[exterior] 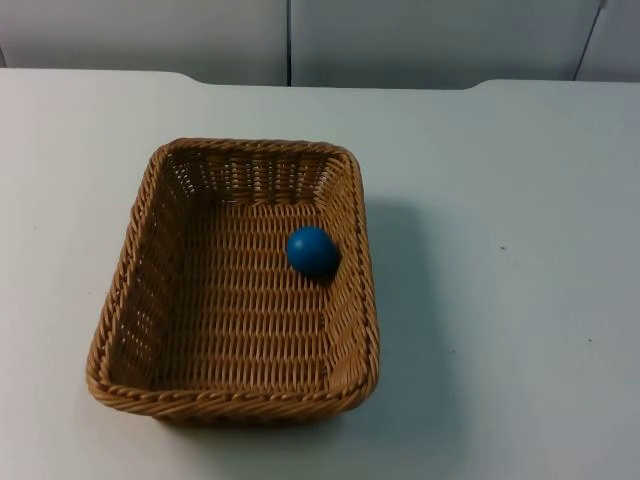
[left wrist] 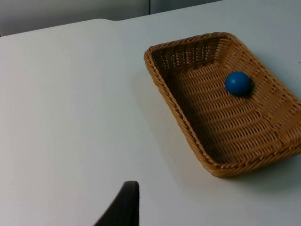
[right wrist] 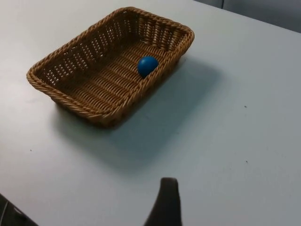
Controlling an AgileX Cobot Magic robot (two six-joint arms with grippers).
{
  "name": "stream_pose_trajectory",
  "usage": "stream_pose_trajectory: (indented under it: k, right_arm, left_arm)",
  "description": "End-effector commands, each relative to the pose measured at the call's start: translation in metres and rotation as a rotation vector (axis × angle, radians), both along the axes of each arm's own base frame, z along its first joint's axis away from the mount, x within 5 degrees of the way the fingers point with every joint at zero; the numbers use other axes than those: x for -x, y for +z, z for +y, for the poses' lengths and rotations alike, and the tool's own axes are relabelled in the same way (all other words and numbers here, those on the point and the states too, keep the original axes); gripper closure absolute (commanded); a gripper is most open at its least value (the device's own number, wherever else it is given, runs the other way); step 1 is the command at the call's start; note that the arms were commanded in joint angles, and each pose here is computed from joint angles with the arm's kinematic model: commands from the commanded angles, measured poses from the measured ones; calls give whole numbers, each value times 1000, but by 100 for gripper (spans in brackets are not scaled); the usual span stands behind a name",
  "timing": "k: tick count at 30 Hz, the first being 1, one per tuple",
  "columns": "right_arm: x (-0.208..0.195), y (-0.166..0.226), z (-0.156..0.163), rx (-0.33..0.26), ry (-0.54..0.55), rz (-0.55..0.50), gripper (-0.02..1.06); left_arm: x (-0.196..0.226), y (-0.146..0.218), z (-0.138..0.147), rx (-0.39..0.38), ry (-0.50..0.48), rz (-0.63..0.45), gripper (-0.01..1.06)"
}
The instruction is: Pick up the basket with the left hand and place the ball into the basket with the right hand.
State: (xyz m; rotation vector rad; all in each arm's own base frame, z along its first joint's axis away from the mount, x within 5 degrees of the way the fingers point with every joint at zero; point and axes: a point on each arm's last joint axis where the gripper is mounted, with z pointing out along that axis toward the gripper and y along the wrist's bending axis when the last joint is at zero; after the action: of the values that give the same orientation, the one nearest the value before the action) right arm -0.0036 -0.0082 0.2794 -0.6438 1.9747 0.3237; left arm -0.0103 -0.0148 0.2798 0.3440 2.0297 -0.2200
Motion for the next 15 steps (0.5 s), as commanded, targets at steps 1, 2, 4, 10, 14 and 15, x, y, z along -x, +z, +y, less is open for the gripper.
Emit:
stream_pose_trajectory:
  k: [1,2,4,10,14,15]
  right_arm:
    - [-1,-1,1,-4,2,-8,33]
    - [-1,-1,1,-4,2,-8,33]
    - [-1,-1,1,-4,2,-8,33]
    - [-1,-1,1,-4,2,-8,33]
    - [-2,-1,-1,-10,-27,-5,32]
    - [-2,-1,-1,-10,-27,-5,32]
  left_arm:
    - [0,1,0,11,3,-14,0]
    - [0,1,0,11,3,-14,0]
    - [0,1,0,11,3,-14,0]
    - [0,1,0,11,3,-14,0]
    - [0,1,0,11,3,-14,0]
    - [0,1,0,11,3,-14,0]
